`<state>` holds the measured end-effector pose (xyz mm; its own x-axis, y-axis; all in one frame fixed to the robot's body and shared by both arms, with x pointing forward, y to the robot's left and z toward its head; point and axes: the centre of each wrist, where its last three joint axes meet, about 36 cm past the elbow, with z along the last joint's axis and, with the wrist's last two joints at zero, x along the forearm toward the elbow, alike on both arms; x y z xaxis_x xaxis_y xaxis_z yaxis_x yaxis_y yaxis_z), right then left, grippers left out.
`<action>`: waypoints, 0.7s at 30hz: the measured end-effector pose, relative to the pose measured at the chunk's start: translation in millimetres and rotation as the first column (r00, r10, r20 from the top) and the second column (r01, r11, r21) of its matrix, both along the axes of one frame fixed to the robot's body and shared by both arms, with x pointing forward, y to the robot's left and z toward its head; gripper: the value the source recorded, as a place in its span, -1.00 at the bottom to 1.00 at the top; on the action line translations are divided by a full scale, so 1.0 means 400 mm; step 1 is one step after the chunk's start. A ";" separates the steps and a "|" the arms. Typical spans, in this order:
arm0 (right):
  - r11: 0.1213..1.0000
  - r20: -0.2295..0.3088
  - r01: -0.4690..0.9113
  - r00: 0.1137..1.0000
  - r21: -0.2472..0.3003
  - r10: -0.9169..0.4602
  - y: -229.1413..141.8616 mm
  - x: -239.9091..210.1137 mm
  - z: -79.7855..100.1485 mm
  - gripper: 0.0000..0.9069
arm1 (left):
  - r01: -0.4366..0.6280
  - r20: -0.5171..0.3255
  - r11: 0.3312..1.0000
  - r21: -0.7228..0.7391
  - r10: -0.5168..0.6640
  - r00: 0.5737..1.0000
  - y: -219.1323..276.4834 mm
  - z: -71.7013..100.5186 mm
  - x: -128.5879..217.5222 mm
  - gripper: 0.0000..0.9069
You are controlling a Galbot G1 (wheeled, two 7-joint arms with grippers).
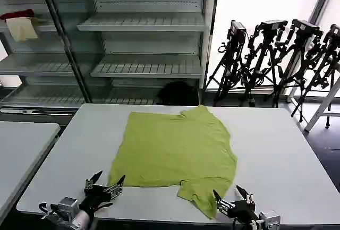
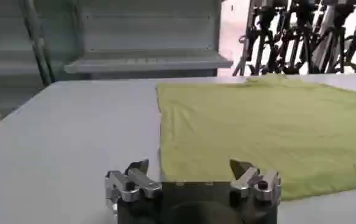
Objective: Fold and organize the clothes.
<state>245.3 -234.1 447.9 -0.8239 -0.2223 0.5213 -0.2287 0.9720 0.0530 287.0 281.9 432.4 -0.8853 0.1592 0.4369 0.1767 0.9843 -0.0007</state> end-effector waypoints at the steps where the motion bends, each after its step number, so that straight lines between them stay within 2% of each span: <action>1: 1.000 -0.001 -0.003 1.000 -0.002 0.003 0.001 -0.001 -0.001 0.64 | -0.001 -0.002 1.000 0.001 0.001 1.000 0.000 -0.003 -0.001 1.00; 2: 1.000 -0.001 -0.005 1.000 -0.004 0.005 0.002 -0.001 -0.002 0.13 | -0.001 -0.005 1.000 0.001 0.001 1.000 0.000 -0.006 -0.002 1.00; 3: 1.000 -0.001 -0.006 1.000 -0.006 0.006 0.002 0.000 -0.003 -0.02 | 0.000 -0.007 1.000 0.000 0.000 1.000 -0.001 -0.008 -0.003 1.00; 4: 1.000 0.000 -0.007 1.000 -0.007 0.007 0.002 0.000 -0.003 -0.02 | 0.000 -0.008 1.000 -0.001 0.000 1.000 -0.002 -0.010 -0.003 1.00; 5: 1.000 0.001 -0.008 1.000 -0.009 0.008 0.002 0.001 -0.003 -0.58 | 0.001 -0.010 1.000 -0.002 -0.001 1.000 -0.003 -0.013 -0.003 0.84; 6: 1.000 0.001 -0.007 1.000 -0.010 0.007 0.002 0.001 -0.004 -0.67 | 0.002 -0.012 1.000 -0.003 -0.002 1.000 -0.004 -0.015 -0.003 0.73; 7: 1.000 0.001 -0.007 1.000 -0.012 0.007 0.002 0.002 -0.004 -0.84 | 0.004 -0.014 1.000 -0.004 -0.004 1.000 -0.005 -0.017 -0.002 0.33; 8: 1.000 0.001 -0.007 1.000 -0.013 0.007 0.003 0.002 -0.005 -1.00 | 0.003 -0.017 1.000 -0.005 -0.004 1.000 -0.006 -0.020 -0.002 -0.24; 10: 1.000 0.000 -0.006 1.000 -0.015 0.006 0.004 0.002 -0.005 -1.00 | 0.004 -0.021 1.000 -0.008 -0.004 1.000 -0.008 -0.025 -0.001 -0.49; 11: 1.000 0.000 -0.006 1.000 -0.016 0.006 0.004 0.002 -0.006 -1.00 | 0.003 -0.025 1.000 -0.008 -0.003 1.000 -0.009 -0.028 -0.001 -0.82; 12: 1.000 0.000 -0.005 1.000 -0.016 0.005 0.004 0.002 -0.006 -1.00 | 0.003 -0.029 1.000 -0.009 -0.003 1.000 -0.010 -0.029 -0.001 -0.93; 21: 1.000 0.000 0.001 1.000 -0.013 -0.001 0.007 0.008 -0.002 -1.00 | 0.007 -0.051 1.000 -0.014 -0.007 0.999 -0.003 -0.035 0.002 -0.98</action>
